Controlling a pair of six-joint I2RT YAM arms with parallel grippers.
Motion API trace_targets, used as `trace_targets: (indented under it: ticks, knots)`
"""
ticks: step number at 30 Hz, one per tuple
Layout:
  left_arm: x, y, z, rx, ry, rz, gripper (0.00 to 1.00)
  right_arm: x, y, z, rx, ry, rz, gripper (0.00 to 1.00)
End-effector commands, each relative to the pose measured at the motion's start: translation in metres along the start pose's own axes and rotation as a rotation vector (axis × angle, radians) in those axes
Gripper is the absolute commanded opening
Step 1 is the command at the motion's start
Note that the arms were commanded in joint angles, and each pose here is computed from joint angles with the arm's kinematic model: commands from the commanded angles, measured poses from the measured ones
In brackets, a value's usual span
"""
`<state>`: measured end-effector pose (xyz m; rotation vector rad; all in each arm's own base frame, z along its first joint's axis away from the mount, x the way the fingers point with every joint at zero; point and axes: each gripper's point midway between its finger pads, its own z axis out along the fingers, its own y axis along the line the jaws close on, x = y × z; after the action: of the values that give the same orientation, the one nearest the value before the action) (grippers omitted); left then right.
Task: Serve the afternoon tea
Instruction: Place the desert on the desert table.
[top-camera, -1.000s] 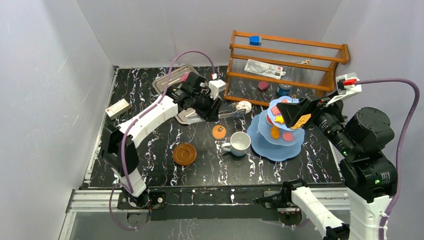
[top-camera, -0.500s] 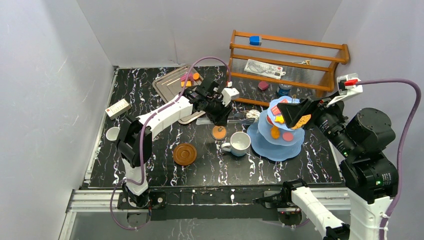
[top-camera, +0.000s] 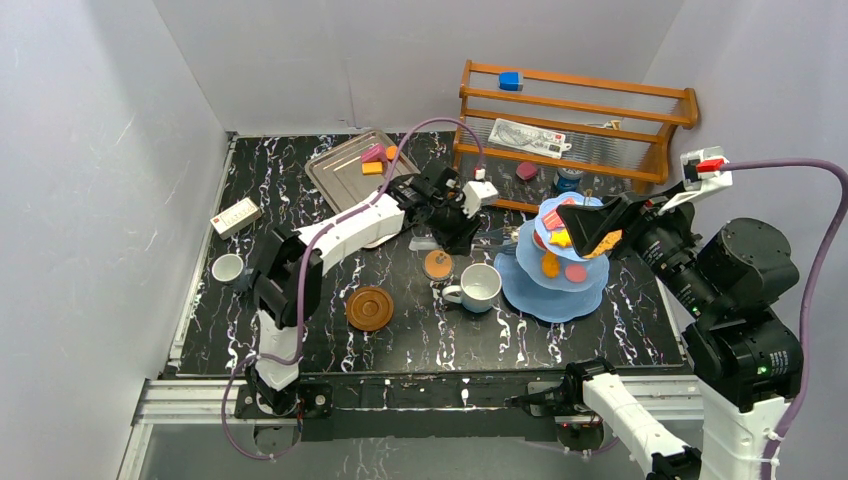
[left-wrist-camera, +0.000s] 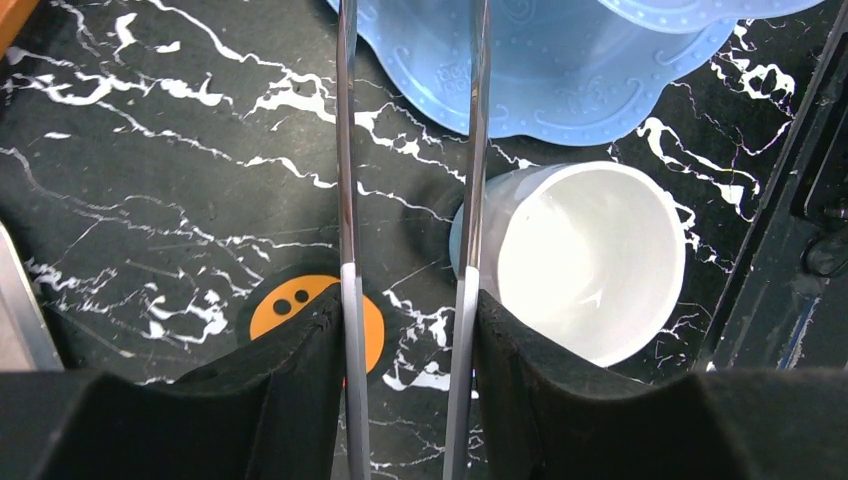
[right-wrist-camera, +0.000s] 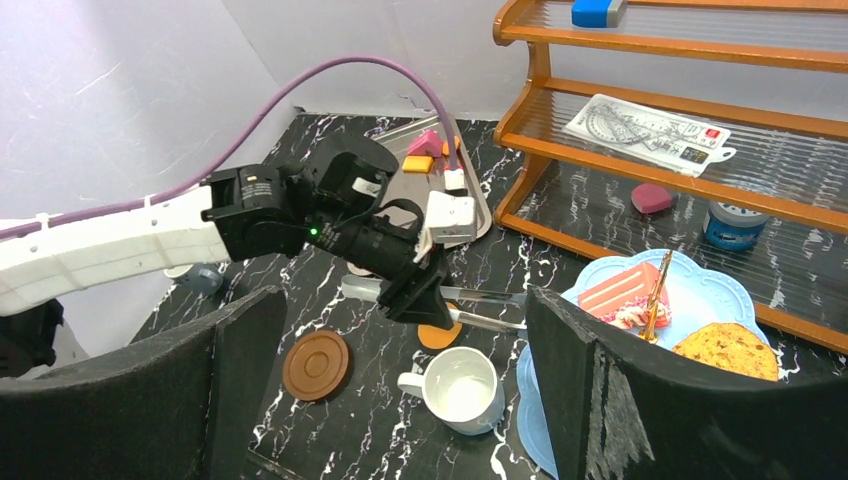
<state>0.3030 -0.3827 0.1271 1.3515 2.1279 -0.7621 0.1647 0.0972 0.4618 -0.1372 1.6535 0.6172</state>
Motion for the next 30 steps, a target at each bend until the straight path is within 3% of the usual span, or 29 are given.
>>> trace_targets:
  ticks: [1,16,30]
  knots:
    - [-0.027,-0.01,0.0,0.031,-0.061,0.057,0.3,-0.017,0.007,-0.005,-0.018,-0.051,-0.009,0.99]
    - [-0.031,-0.016,0.033,0.048,-0.039,0.056,0.3,-0.023,0.008,-0.007,-0.017,-0.056,-0.029,0.99]
    - [-0.025,-0.006,0.033,-0.015,-0.017,0.059,0.47,-0.019,0.006,-0.005,-0.017,-0.054,-0.032,0.99]
